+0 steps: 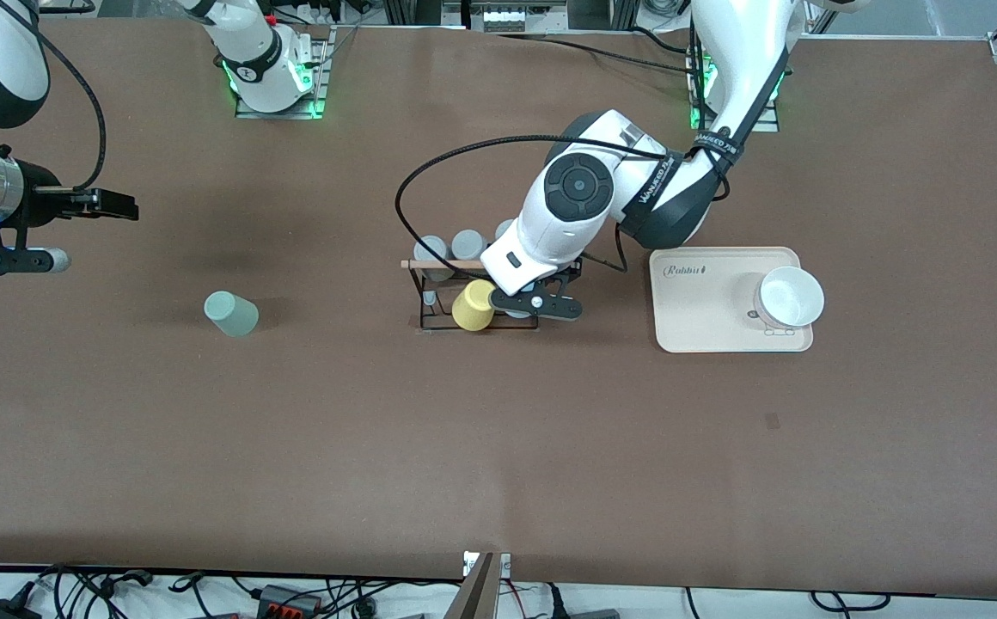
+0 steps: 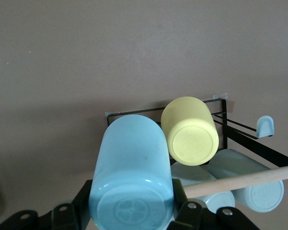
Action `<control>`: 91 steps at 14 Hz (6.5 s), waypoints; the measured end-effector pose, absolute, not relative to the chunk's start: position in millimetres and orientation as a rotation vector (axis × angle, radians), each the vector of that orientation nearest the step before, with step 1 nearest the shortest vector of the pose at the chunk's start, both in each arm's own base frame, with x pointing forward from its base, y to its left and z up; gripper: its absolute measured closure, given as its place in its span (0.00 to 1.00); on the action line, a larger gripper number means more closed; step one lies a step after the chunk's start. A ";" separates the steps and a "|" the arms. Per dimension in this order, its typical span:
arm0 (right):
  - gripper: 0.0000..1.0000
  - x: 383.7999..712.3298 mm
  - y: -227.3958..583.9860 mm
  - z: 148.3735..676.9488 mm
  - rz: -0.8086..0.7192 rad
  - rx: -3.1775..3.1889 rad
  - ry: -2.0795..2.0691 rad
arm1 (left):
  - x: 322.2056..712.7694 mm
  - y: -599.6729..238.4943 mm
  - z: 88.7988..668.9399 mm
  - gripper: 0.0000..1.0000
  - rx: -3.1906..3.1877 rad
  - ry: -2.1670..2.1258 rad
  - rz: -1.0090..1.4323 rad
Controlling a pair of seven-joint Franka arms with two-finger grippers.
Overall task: Hang scattered cups on rack with three cups
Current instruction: 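Hang the blue cup on the rack peg while the right gripper advances, then release the blue cup with the left gripper while the right gripper reaches, then grasp the pale teal cup with the right gripper while the left retracts, then lift the teal cup and carry it to the rack with the right gripper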
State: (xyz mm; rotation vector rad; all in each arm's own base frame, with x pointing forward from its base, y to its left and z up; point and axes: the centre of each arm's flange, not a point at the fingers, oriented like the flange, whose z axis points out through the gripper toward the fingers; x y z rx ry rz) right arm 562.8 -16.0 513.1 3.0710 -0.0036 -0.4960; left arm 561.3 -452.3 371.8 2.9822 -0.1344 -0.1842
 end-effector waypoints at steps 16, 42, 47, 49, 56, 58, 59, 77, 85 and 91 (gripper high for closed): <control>0.00 566.0 -13.8 513.1 -0.462 3.095 -0.004 | 559.6 -459.3 342.7 0.33 2.997 -0.144 -0.234; 0.00 561.4 -4.0 407.5 -0.016 3.144 0.012 | 577.0 -444.9 373.6 0.00 2.993 -0.100 -0.246; 0.00 552.4 -2.6 324.0 0.137 3.143 0.049 | 631.2 -328.7 434.7 0.00 3.011 0.138 -0.201; 0.00 554.9 -2.7 303.7 0.140 3.140 0.131 | 655.4 -268.8 446.2 0.00 3.051 0.230 -0.143; 0.00 555.1 -3.8 263.5 0.082 3.138 0.263 | 670.0 -190.9 475.8 0.00 3.219 0.239 -0.031; 0.00 554.4 -3.7 257.8 0.083 3.138 0.266 | 675.8 -153.3 491.5 0.00 3.218 0.174 -0.008; 0.00 553.3 -3.6 254.5 0.086 3.138 0.266 | 677.1 -135.7 500.7 0.00 3.218 0.150 0.006; 0.31 547.1 1.5 225.1 0.078 3.140 0.283 | 610.8 9.6 580.1 0.00 3.130 0.131 0.050; 0.33 553.9 1.4 257.6 0.129 3.132 0.286 | 588.4 7.0 559.4 0.00 3.134 0.128 0.062; 0.33 572.6 56.3 390.7 0.104 3.149 0.247 | 581.4 5.5 570.6 0.00 3.135 0.124 0.068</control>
